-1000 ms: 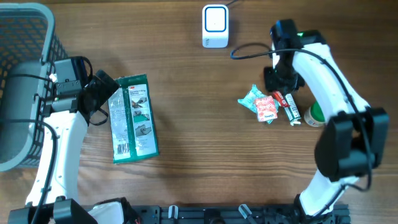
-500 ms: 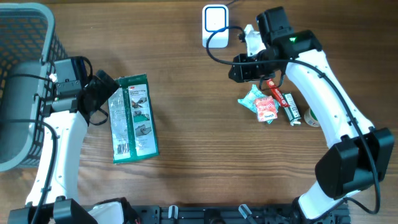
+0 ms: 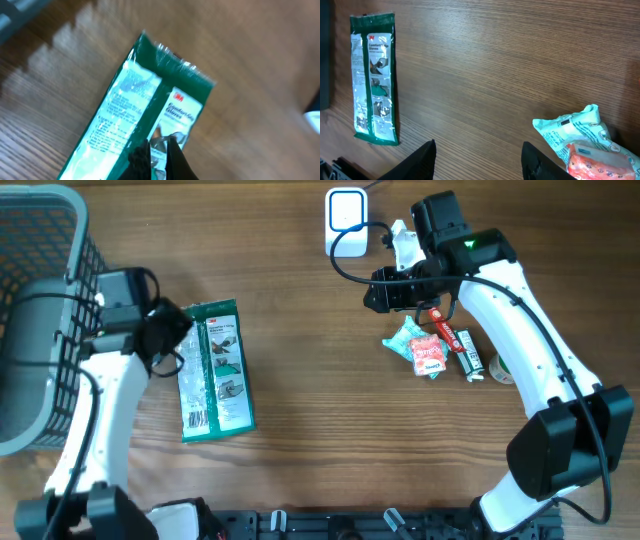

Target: Scan the item barcode

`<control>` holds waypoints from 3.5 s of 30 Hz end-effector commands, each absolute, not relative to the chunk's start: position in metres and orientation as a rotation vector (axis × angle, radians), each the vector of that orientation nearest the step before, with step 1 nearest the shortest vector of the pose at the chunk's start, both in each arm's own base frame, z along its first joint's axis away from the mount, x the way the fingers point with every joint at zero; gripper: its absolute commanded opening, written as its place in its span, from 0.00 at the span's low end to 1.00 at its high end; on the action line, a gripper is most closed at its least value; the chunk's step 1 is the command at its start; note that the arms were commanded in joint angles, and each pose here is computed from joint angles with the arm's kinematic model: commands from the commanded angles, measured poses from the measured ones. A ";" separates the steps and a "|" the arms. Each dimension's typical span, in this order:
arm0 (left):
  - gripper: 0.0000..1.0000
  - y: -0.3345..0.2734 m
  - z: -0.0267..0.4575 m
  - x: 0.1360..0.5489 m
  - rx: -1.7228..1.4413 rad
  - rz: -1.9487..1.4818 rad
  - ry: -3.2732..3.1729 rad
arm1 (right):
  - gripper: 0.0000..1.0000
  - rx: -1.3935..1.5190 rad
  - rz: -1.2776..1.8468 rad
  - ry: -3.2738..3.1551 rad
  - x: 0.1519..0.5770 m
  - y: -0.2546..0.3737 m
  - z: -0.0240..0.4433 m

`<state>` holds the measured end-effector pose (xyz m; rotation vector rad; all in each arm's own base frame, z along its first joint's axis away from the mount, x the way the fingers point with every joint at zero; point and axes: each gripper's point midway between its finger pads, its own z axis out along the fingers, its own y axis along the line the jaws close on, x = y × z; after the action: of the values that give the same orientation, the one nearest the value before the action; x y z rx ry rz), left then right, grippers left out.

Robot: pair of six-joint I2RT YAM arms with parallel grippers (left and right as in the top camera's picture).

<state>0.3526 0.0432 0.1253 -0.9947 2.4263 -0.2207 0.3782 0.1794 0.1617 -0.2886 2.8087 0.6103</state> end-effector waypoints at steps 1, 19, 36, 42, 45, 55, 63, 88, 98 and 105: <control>0.04 0.054 0.069 0.334 -1.051 0.009 2.560 | 0.55 -0.286 0.606 2.816 0.378 0.179 0.158; 0.07 -0.024 -0.023 0.315 -0.993 -0.256 2.945 | 0.54 -0.274 0.588 2.880 0.365 0.174 0.141; 0.06 -0.120 0.026 0.348 -0.561 -0.429 2.911 | 0.54 -0.258 0.755 2.930 0.342 0.204 0.140; 0.07 -0.093 0.038 0.336 -0.564 -0.369 2.972 | 0.59 -0.160 0.808 2.933 0.332 0.243 0.127; 0.08 -0.090 0.029 0.319 -0.583 -0.332 3.031 | 0.65 -0.081 0.829 2.941 0.324 0.259 0.107; 0.10 -0.089 -0.008 0.280 -0.576 -0.293 3.113 | 0.65 0.047 0.768 2.952 0.299 0.267 0.041; 0.11 -0.087 -0.022 0.268 -0.580 -0.288 3.122 | 0.66 0.127 0.815 2.914 0.293 0.263 0.015; 0.12 -0.087 -0.022 0.267 -0.579 -0.287 3.123 | 0.44 -0.078 1.351 2.801 0.265 0.338 -0.005; 0.12 -0.087 -0.022 0.269 -0.578 -0.290 3.118 | 0.05 -0.163 1.360 2.736 0.271 0.343 0.000; 0.13 -0.075 -0.001 0.297 -0.587 -0.257 3.006 | 0.04 -0.458 1.462 2.565 0.267 0.355 0.020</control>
<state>0.2895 -0.0921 -0.0027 -0.5796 3.0429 -0.3509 0.2822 0.3466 0.0165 -0.2613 2.6282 1.3869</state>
